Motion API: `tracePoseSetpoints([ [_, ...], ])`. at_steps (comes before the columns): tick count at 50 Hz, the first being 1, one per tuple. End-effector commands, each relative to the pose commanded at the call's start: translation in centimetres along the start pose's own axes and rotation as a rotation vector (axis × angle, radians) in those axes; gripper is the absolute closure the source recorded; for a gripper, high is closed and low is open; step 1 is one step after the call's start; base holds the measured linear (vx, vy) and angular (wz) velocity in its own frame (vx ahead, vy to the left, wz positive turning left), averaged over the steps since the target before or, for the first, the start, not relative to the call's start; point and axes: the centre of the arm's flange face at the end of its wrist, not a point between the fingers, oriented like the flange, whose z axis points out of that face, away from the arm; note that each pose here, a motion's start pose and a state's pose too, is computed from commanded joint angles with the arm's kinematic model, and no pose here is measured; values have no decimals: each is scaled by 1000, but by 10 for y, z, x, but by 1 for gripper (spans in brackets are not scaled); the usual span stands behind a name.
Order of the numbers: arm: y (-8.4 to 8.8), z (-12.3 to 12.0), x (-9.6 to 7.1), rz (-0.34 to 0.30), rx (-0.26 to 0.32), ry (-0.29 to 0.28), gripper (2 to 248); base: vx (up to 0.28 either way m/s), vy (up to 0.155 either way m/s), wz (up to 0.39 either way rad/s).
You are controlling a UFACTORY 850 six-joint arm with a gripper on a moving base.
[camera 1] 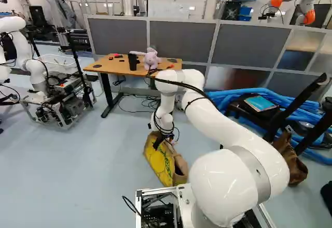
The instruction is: Pick up the bag on the ground and place it on the table
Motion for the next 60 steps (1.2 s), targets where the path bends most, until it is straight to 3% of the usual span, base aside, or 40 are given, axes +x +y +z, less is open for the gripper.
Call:
tracePoseSetpoints([
  [25,-1,31,-3,0,1,-4,3,0,0,0],
  [26,-1,31,-3,0,1,-4,32,0,0,0],
  [31,-1,31,-3,0,1,-4,32,0,0,0],
  [32,-1,31,-3,0,1,-4,70,0,0,0],
  [36,-1,31,-3,0,1,-4,70,0,0,0],
  [37,-1,31,-3,0,1,-4,108,0,0,0],
  [41,-1,31,-3,0,1,-4,108,0,0,0],
  [42,-1,31,-3,0,1,-4,144,0,0,0],
  [46,-1,31,-3,0,1,-4,144,0,0,0],
  [47,-1,31,-3,0,1,-4,180,0,0,0],
  [52,-1,31,-3,0,1,-4,180,0,0,0],
  [53,-1,31,-3,0,1,-4,212,0,0,0],
  [60,-1,31,-3,0,1,-4,215,0,0,0],
])
